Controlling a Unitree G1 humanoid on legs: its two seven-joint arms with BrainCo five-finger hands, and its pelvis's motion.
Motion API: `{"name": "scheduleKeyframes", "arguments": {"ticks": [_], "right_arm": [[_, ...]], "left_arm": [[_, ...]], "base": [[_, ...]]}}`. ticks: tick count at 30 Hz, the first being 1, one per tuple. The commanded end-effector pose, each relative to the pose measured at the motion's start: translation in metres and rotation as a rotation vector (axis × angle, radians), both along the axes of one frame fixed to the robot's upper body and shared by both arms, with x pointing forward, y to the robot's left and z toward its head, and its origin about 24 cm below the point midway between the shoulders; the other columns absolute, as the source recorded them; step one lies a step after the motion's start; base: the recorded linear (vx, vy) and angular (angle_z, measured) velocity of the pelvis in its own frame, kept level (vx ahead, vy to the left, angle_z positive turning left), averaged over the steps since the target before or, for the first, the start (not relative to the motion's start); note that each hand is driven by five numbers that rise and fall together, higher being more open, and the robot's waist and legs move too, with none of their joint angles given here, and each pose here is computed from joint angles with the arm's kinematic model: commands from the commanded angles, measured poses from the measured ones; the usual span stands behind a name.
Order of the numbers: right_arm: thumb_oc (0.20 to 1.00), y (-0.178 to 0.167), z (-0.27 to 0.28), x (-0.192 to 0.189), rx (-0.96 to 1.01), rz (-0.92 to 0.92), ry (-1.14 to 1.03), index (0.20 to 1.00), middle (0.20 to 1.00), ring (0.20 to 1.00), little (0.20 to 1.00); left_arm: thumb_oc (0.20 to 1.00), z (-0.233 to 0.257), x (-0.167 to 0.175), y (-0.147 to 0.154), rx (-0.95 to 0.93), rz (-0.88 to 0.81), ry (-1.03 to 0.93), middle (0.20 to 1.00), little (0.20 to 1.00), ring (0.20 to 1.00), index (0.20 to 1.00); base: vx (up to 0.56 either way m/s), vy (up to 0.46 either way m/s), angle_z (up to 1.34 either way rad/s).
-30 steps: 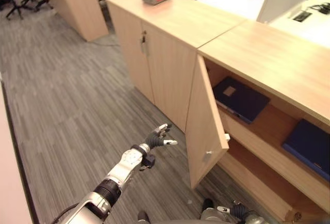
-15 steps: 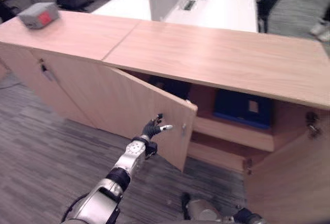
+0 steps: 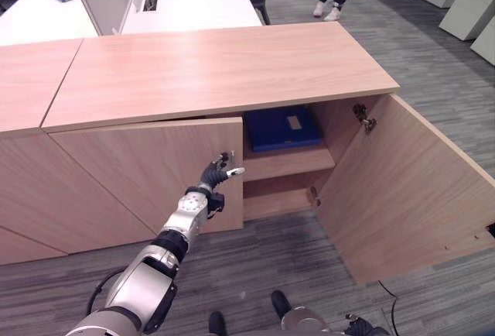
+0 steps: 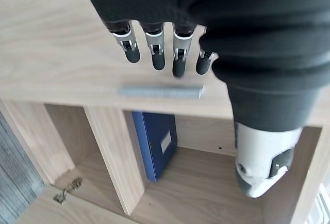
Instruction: Put the empty folder in the office cabinet
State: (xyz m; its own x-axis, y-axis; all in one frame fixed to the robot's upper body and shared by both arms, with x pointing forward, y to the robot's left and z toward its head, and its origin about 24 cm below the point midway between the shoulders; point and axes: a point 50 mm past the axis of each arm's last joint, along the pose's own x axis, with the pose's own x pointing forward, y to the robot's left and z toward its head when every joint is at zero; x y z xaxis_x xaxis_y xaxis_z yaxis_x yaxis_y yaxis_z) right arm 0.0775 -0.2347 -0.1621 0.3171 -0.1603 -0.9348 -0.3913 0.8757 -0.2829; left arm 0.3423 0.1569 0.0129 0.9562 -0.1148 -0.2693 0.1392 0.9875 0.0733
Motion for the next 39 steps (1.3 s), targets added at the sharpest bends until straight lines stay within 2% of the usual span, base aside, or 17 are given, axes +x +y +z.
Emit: {"name": "scheduleKeyframes", "arguments": {"ticks": [1,9,12,14,21,30,33,39], "right_arm": [[1.0,-0.009,0.003,0.006,-0.021,-0.007,-0.01,1.0,1.0,1.0,1.0],[1.0,-0.005,0.004,0.017,-0.001,-0.068,-0.054,1.0,1.0,1.0,1.0],[1.0,0.0,0.009,0.039,0.008,-0.046,-0.12,1.0,1.0,1.0,1.0],[1.0,-0.001,0.01,0.04,0.0,-0.042,-0.121,1.0,1.0,1.0,1.0],[1.0,-0.017,0.011,0.032,-0.039,-0.022,-0.093,1.0,1.0,1.0,1.0],[1.0,-0.033,0.017,0.036,-0.084,-0.028,-0.106,1.0,1.0,1.0,1.0],[1.0,-0.04,0.02,0.038,-0.099,-0.044,-0.119,1.0,1.0,1.0,1.0],[1.0,-0.058,0.028,0.043,-0.131,-0.117,-0.148,1.0,1.0,1.0,1.0]], "left_arm": [[1.0,0.032,0.016,0.002,0.024,-0.012,-0.148,1.0,1.0,1.0,1.0],[1.0,-0.013,-0.028,-0.006,0.088,-0.149,-0.047,1.0,1.0,1.0,1.0],[1.0,-0.058,-0.076,0.013,0.168,-0.209,0.135,1.0,1.0,1.0,1.0],[1.0,-0.077,-0.098,0.021,0.217,-0.231,0.222,1.0,1.0,1.0,1.0],[1.0,-0.118,-0.145,0.036,0.259,-0.203,0.429,1.0,1.0,1.0,1.0],[1.0,-0.138,-0.167,0.05,0.274,-0.097,0.56,1.0,1.0,1.0,1.0],[1.0,-0.142,-0.172,0.052,0.227,-0.026,0.584,1.0,1.0,1.0,1.0],[1.0,-0.151,-0.188,0.054,0.218,-0.014,0.65,1.0,1.0,1.0,1.0]], "base": [[0.01,0.084,-0.06],[-0.05,0.037,-0.06],[-0.14,-0.096,-0.56],[-0.03,-0.178,-1.55],[0.05,-0.199,-0.36],[0.01,-0.164,-0.4],[0.07,-0.09,-0.56],[0.09,-0.006,-0.28]]}}
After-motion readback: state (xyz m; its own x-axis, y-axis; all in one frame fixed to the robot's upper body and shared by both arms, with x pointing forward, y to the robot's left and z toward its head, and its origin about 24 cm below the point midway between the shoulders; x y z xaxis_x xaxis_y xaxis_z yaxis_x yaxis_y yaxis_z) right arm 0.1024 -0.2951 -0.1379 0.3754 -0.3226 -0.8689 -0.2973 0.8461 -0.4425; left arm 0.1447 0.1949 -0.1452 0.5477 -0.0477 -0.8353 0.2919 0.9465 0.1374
